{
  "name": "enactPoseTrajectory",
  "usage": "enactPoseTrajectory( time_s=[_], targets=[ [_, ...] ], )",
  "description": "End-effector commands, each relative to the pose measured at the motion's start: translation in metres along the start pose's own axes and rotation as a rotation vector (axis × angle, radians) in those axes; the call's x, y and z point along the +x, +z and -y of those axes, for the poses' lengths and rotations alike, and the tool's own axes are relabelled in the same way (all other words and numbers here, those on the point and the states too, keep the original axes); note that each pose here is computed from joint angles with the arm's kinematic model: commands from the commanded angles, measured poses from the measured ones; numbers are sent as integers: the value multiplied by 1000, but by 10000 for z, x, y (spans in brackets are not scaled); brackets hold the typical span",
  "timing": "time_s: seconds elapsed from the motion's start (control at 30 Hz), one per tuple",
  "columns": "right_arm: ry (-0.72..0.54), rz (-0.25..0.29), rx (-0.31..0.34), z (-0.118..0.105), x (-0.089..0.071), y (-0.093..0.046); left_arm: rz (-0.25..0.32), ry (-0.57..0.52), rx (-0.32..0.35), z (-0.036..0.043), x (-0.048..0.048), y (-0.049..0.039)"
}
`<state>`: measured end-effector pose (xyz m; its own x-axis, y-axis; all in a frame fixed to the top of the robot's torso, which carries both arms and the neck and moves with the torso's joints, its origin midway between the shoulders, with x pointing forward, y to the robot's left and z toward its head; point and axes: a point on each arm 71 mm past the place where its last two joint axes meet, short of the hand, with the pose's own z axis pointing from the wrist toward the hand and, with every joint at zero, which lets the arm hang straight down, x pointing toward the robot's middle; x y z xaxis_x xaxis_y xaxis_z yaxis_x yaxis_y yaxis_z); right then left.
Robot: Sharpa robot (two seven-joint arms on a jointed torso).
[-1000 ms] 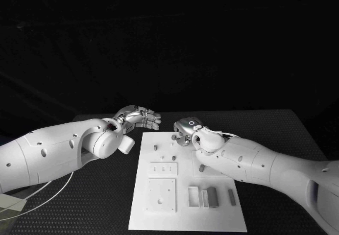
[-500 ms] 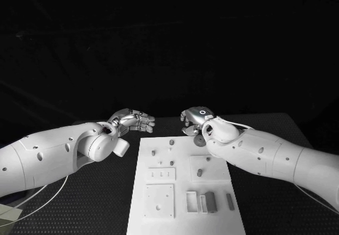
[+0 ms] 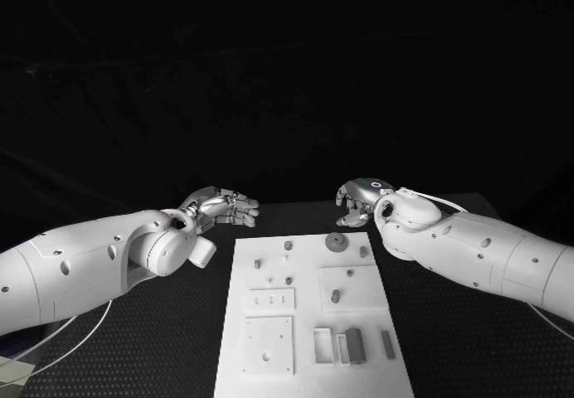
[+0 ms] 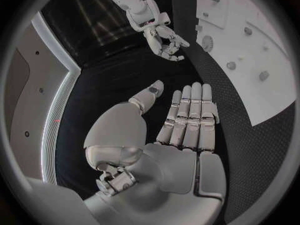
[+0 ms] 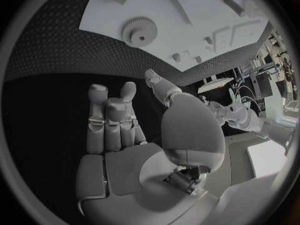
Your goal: Assemble the parts on the task board
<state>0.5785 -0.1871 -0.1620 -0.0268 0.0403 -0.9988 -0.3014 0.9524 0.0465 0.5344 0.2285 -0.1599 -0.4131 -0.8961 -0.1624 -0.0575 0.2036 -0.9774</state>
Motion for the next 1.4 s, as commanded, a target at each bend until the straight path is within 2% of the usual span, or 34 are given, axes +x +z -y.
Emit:
enactPoseTrajectory(
  time_s=[0.03,0.17,0.37,0.6,0.77,1.07,1.17,1.4],
  targets=[
    [8,-122,-34,-19,92,7,-11,2,19,21,14,-6],
    [1,-150,-46,-11,146,12,-8,2,19,19,3,-4],
    [-3,-161,-43,26,228,18,-12,2,18,18,19,4],
    [-39,-193,-72,-35,318,10,-4,3,15,14,7,-1],
    [-71,-176,-91,-77,348,4,-4,3,17,18,14,0],
    [-75,-182,-86,-87,458,8,-11,2,18,23,37,4],
    [-107,-153,-91,-79,453,7,-13,2,18,23,36,4],
    [-110,-163,-95,-102,503,6,-18,1,18,27,54,10]
  ],
)
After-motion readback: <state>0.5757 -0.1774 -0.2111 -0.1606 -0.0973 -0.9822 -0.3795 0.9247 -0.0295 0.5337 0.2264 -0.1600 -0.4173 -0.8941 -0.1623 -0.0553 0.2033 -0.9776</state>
